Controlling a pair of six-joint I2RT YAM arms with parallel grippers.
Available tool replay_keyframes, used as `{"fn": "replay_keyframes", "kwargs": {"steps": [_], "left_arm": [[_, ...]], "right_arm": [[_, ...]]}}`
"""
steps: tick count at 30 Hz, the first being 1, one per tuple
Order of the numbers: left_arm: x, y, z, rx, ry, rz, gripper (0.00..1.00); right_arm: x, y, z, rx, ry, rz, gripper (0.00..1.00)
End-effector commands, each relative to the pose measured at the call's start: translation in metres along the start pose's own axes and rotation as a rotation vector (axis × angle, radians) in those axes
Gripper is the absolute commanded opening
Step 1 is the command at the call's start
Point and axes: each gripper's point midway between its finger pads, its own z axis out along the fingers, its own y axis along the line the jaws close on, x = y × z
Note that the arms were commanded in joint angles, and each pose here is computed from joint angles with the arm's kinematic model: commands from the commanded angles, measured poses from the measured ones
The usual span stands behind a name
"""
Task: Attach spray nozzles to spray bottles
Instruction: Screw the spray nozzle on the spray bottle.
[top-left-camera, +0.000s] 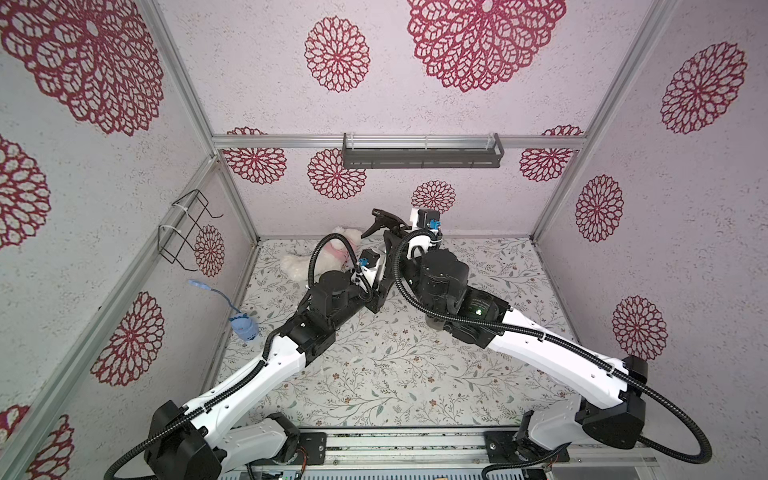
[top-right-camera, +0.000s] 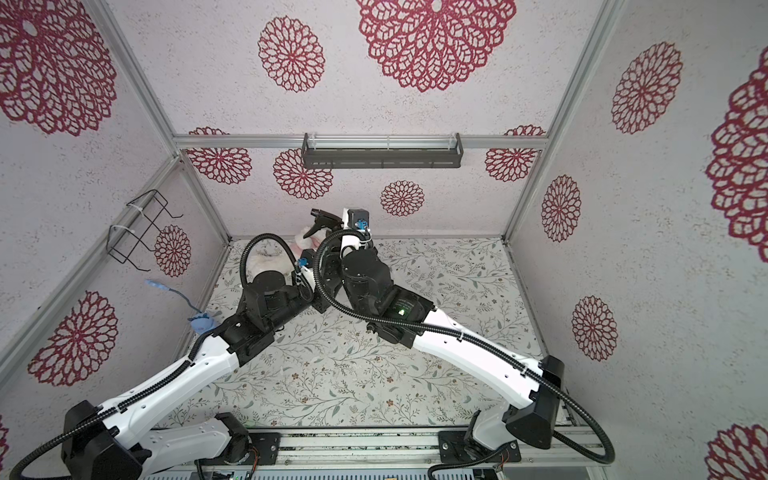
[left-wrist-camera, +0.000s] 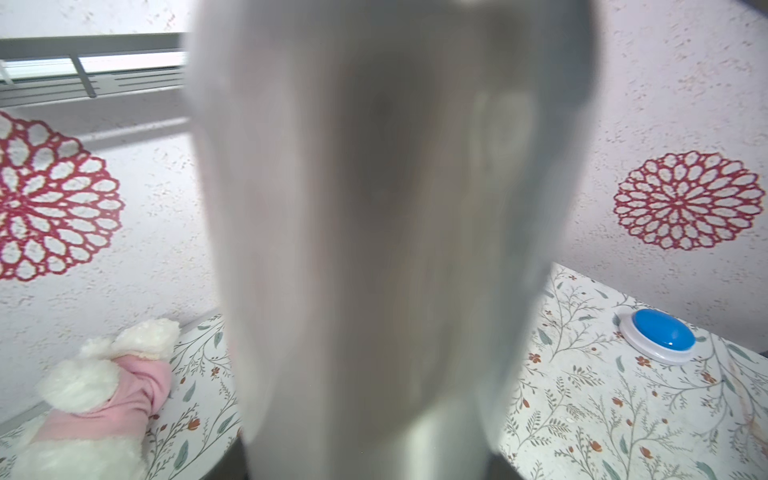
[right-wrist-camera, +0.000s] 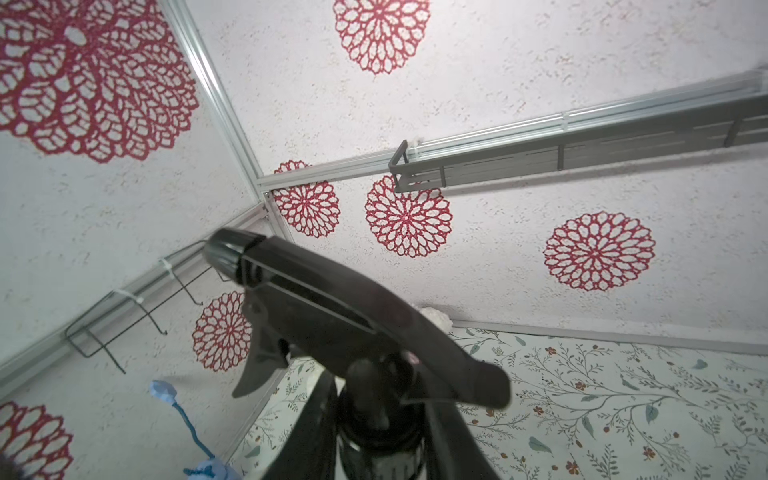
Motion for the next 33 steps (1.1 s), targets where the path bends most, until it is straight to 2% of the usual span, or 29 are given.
{"fn": "replay_keyframes", "kwargs": {"steps": [1, 12, 15, 18, 23, 26, 33], "left_arm": [[-0.073, -0.002, -0.013, -0.021, -0.261, 0.052, 0.00], [-0.071, -0.002, -0.005, -0.119, -0.264, 0.136, 0.00], [-0.070, -0.001, -0.005, -0.131, -0.256, 0.145, 0.00], [-0.071, 0.001, -0.009, -0.137, -0.262, 0.143, 0.00], [-0.065, 0.004, -0.009, -0.130, -0.248, 0.134, 0.00], [-0.062, 0.007, -0.010, -0.117, -0.249, 0.111, 0.00], [-0.067, 0.011, -0.012, -0.104, -0.262, 0.094, 0.00]], "right_arm": [[0.060, 0.002, 0.014, 0.067, 0.125, -0.013, 0.13], [0.080, 0.005, 0.035, 0.206, 0.160, -0.124, 0.14], [0.080, 0.016, 0.034, 0.149, 0.198, -0.131, 0.20], [0.072, 0.025, 0.025, 0.073, 0.226, -0.134, 0.30], [0.037, 0.034, -0.005, -0.072, 0.209, -0.115, 0.52], [0.015, 0.032, -0.028, -0.146, 0.179, -0.107, 0.60], [0.008, 0.016, -0.062, -0.211, 0.223, -0.176, 0.62]]}}
